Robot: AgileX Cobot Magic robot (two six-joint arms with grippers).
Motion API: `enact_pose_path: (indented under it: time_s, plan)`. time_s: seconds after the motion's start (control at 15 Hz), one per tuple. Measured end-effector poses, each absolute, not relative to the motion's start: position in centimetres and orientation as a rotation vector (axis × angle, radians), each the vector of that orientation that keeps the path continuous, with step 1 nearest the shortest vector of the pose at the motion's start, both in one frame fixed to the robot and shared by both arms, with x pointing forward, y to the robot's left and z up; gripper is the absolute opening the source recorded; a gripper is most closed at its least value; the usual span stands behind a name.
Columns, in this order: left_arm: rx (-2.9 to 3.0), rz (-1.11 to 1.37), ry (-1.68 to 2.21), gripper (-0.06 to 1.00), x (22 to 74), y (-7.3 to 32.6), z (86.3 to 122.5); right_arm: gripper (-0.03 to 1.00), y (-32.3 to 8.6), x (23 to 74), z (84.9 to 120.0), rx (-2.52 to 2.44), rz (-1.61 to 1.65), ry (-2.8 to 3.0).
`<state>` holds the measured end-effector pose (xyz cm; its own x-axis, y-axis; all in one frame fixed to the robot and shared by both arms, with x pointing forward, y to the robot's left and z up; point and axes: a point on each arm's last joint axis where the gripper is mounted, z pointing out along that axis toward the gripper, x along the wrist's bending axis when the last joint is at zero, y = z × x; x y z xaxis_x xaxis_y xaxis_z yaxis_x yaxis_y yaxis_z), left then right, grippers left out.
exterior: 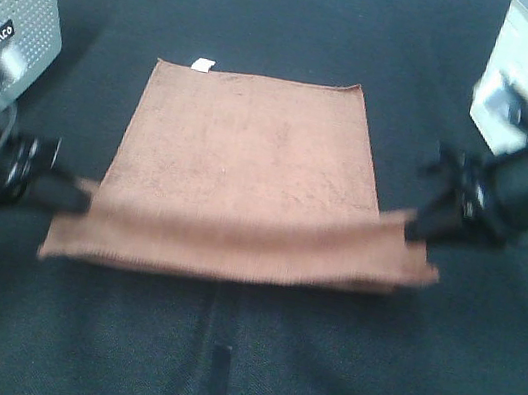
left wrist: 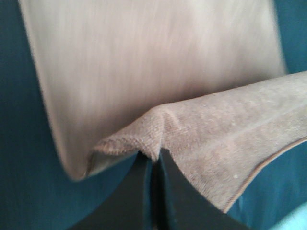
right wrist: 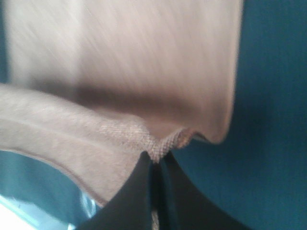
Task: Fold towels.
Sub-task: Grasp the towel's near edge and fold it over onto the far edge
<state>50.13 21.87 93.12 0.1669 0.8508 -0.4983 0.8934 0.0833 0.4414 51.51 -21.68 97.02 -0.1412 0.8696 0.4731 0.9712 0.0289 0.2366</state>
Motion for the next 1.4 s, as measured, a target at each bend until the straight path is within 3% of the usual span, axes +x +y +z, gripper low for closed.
enact_pose_path:
  time_s: [0.27, 0.6, 1.0, 1.4]
  plan:
    - [1.686, -0.004, 1.645, 0.00, 56.9, 21.0, 94.6, 0.00, -20.7, 59.0, 99.1, -1.879, -0.820, -2.184]
    - [1.659, 0.101, 1.642, 0.00, 66.5, 20.1, 94.3, 0.00, -19.6, 68.1, 98.0, -1.896, -0.860, -2.227]
    - [1.579, 0.240, 1.561, 0.00, 76.3, 19.0, 92.4, 0.00, -18.8, 77.5, 95.0, -1.891, -0.983, -2.371]
    - [1.488, 0.383, 1.516, 0.00, 81.0, 19.0, 89.2, 0.00, -19.7, 80.7, 91.0, -1.967, -1.149, -2.399]
